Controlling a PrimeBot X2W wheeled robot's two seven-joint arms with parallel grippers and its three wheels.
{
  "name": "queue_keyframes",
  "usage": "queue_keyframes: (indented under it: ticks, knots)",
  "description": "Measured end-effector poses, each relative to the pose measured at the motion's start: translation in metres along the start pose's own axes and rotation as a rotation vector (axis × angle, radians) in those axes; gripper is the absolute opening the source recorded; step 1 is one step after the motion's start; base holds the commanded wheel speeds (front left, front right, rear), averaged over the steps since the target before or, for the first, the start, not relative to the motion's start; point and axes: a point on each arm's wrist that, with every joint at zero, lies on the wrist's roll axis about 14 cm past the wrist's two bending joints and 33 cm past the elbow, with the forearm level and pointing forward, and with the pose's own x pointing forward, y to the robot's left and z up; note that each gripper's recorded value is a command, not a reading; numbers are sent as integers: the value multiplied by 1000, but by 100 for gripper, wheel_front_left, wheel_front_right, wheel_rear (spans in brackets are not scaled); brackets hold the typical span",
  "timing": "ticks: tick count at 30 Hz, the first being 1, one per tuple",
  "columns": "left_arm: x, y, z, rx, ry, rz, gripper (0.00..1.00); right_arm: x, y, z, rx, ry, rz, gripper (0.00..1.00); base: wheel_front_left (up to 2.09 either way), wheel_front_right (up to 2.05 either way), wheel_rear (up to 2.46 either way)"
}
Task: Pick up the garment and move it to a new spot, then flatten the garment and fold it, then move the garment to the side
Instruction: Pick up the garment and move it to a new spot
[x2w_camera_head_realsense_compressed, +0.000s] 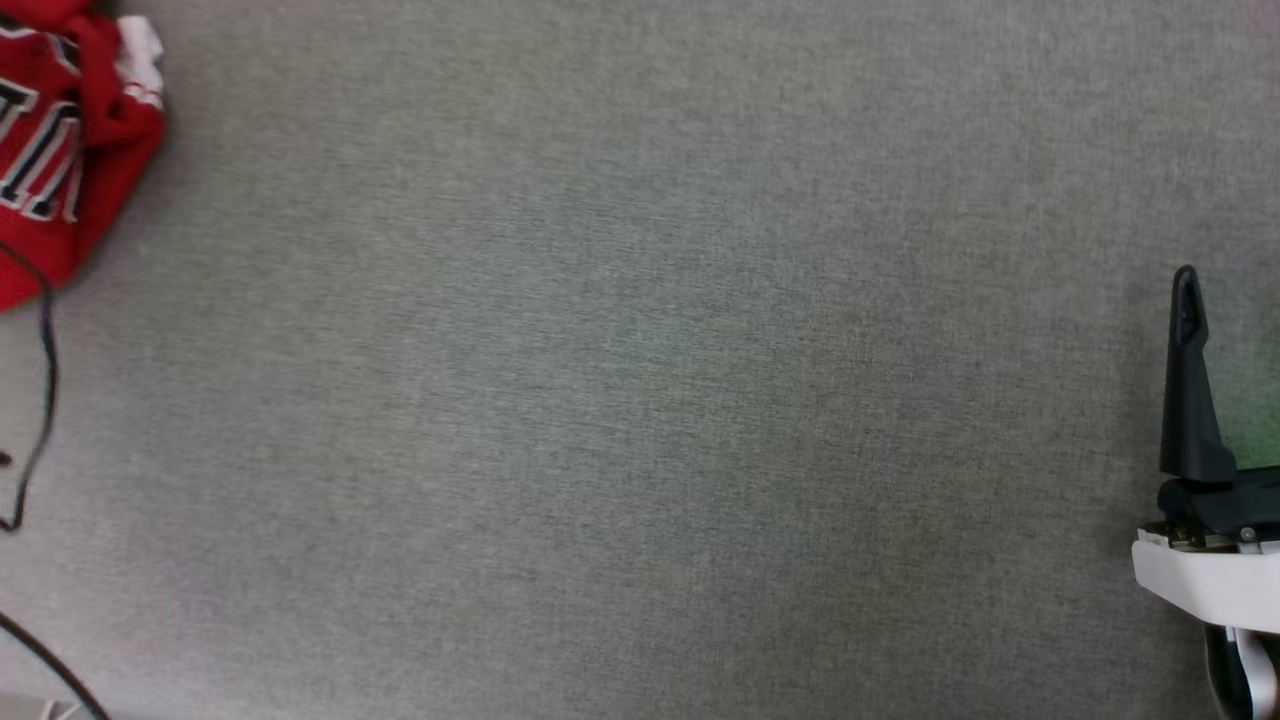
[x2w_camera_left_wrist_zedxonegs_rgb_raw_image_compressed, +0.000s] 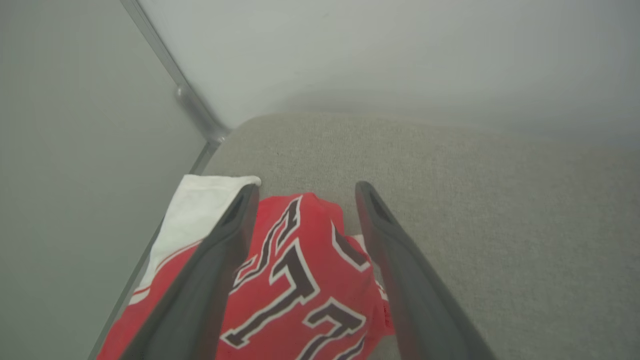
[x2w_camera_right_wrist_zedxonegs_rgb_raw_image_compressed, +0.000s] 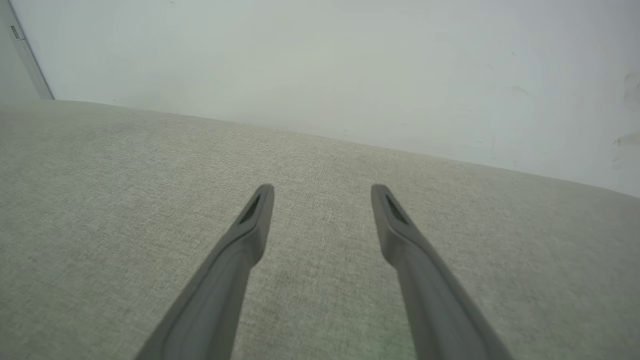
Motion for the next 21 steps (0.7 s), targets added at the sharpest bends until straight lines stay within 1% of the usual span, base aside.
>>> queue_keyframes:
  ticks: [2, 3, 8, 11, 15, 16, 17, 21]
  knots:
    - [7, -8, -42, -34, 189, -32, 100, 0, -3, -6, -4, 12, -6, 100, 0, 0, 0]
    - [8, -10, -58, -39, 259, -41, 100, 0, -4, -9, -6, 18, -7, 100, 0, 0, 0]
    - [6, -17, -118, -89, 557, -78, 100, -1, -7, -24, -12, 51, -13, 100, 0, 0, 0]
    - [4, -13, -130, -90, 646, -77, 100, -2, -9, -29, -13, 62, -16, 100, 0, 0, 0]
    - [7, -17, -137, -99, 686, -90, 100, -2, -9, -33, -13, 71, -16, 100, 0, 0, 0]
    - [7, -18, -137, -99, 687, -92, 38, -2, -9, -34, -12, 72, -15, 100, 0, 0, 0]
    - [7, -18, -137, -98, 685, -92, 0, -1, -8, -33, -12, 71, -14, 100, 0, 0, 0]
    - [6, -18, -122, -79, 629, -99, 0, -2, -6, -26, -8, 60, -12, 100, 0, 0, 0]
